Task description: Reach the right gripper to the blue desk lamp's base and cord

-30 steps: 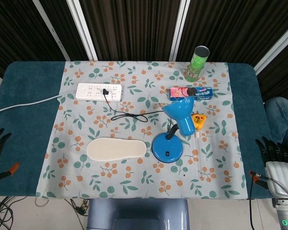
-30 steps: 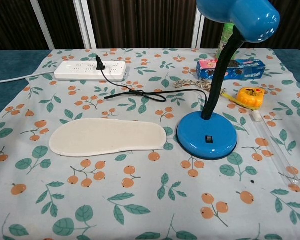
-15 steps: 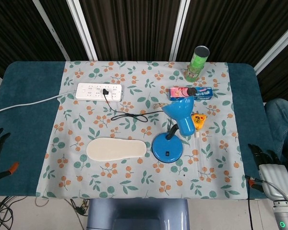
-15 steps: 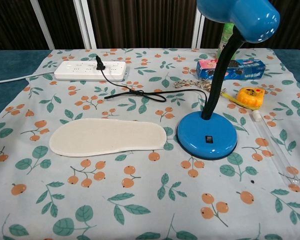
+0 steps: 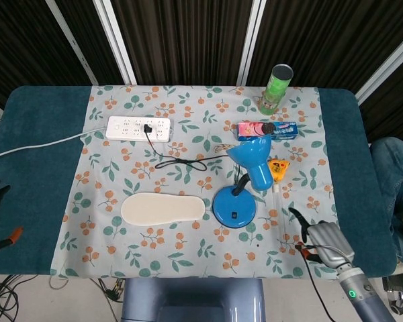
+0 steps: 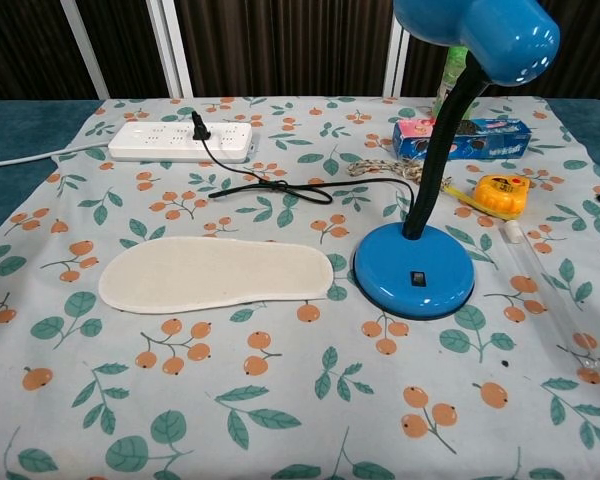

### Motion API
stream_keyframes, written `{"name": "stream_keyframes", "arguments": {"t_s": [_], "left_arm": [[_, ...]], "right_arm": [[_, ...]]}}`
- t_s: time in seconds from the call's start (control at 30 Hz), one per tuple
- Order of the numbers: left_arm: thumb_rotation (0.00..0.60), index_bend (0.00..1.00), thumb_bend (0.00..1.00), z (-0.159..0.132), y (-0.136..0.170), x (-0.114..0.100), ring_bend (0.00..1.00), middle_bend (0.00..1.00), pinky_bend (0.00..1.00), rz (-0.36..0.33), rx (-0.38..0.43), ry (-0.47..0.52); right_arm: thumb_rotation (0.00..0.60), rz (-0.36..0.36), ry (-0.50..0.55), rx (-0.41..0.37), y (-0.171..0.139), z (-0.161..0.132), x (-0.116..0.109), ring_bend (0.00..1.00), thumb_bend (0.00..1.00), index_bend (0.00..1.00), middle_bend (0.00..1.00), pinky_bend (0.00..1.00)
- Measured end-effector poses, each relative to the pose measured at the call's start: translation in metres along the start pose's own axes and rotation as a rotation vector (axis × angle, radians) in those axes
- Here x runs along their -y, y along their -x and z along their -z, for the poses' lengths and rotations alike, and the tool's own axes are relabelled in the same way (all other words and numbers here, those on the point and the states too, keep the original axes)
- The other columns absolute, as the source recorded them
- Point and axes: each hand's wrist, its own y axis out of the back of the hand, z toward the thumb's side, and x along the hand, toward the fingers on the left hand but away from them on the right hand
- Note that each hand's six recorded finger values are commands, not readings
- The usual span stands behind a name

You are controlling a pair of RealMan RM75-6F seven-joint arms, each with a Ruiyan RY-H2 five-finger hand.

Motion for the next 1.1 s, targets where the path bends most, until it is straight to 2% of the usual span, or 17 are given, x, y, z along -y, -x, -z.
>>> {"name": "stream_keyframes", "arguments": {"t_s": [0.17,0.53,1.1], "left_arm": [[0.6,0.1,0.23,0.001,0.0,0.0,0.0,0.0,0.09,0.004,-0.01,0.003],[0.6,0.1,0.23,0.002,-0.001,0.0,0.0,0.0,0.1,0.009,-0.018,0.007],[0.6,0.1,0.23,0.003,-0.001,0.0,0.0,0.0,0.1,0.008,-0.028,0.008]], "right_arm": [[0.6,-0.057,0.019,-0.049,0.024,-0.025,0.019,0.73,0.6,0.04,0.64,0.62],[0.6,-0.141,0.035,-0.1,0.063,-0.065,0.046,0.73,0.6,0.04,0.64,0.73],[0.6,-0.177,0.027,-0.119,0.08,-0.083,0.06,0.73,0.6,0.04,0.64,0.83]]}}
